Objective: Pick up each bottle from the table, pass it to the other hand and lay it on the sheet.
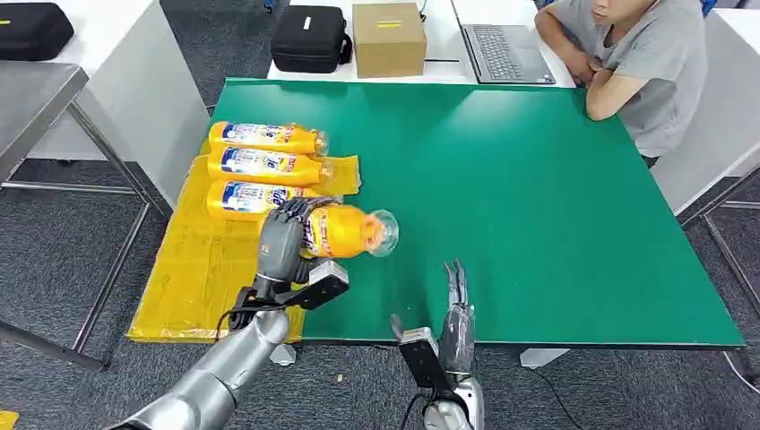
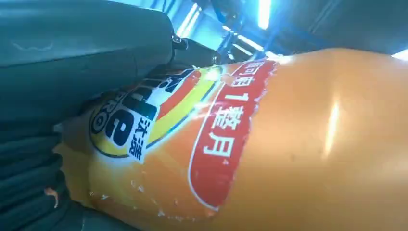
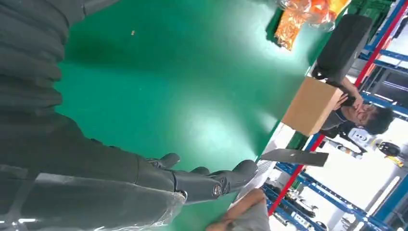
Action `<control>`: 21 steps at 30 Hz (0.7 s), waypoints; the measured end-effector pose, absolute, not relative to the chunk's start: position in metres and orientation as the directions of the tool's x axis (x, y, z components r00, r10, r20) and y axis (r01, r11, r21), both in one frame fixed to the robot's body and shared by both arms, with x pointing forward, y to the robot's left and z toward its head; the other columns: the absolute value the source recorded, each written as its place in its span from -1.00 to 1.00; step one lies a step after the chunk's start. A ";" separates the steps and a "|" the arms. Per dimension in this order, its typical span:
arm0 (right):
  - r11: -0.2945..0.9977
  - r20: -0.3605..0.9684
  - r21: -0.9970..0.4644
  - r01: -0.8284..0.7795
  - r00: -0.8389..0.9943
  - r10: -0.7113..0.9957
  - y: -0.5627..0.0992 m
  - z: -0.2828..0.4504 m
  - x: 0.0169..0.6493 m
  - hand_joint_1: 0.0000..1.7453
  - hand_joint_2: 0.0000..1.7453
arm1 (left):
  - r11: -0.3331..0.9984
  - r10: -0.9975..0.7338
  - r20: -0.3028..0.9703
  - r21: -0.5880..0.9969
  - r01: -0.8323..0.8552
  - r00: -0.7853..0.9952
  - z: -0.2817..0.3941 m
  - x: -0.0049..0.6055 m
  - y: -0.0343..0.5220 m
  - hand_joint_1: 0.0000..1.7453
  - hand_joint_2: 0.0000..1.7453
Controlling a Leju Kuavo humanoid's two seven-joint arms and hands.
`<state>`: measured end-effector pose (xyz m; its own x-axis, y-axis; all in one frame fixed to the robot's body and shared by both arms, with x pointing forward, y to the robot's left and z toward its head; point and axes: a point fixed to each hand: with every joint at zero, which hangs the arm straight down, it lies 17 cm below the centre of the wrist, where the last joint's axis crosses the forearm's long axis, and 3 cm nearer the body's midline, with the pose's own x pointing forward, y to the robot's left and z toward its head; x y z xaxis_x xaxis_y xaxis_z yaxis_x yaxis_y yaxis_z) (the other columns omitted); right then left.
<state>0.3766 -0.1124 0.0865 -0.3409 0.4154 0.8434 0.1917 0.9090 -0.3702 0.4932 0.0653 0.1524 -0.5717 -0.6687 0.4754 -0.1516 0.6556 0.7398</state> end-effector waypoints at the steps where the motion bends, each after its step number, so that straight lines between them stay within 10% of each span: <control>1: 0.910 0.846 -0.368 0.192 -0.336 0.413 -0.113 0.085 0.376 -1.00 1.00 | 0.624 -0.700 0.467 0.767 -0.146 -0.540 0.141 0.497 0.073 1.00 1.00; 21: 0.916 0.864 -0.354 0.188 -0.310 0.398 -0.119 0.075 0.370 -1.00 1.00 | 0.220 -0.890 0.257 0.966 0.140 -0.378 0.034 0.523 0.132 1.00 1.00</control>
<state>0.3704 -0.1185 0.0754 -0.3100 0.3977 0.8636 0.1884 0.9160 -0.3542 0.5234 0.1319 0.0344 -0.3778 -0.8895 0.2569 0.1398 0.2195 0.9655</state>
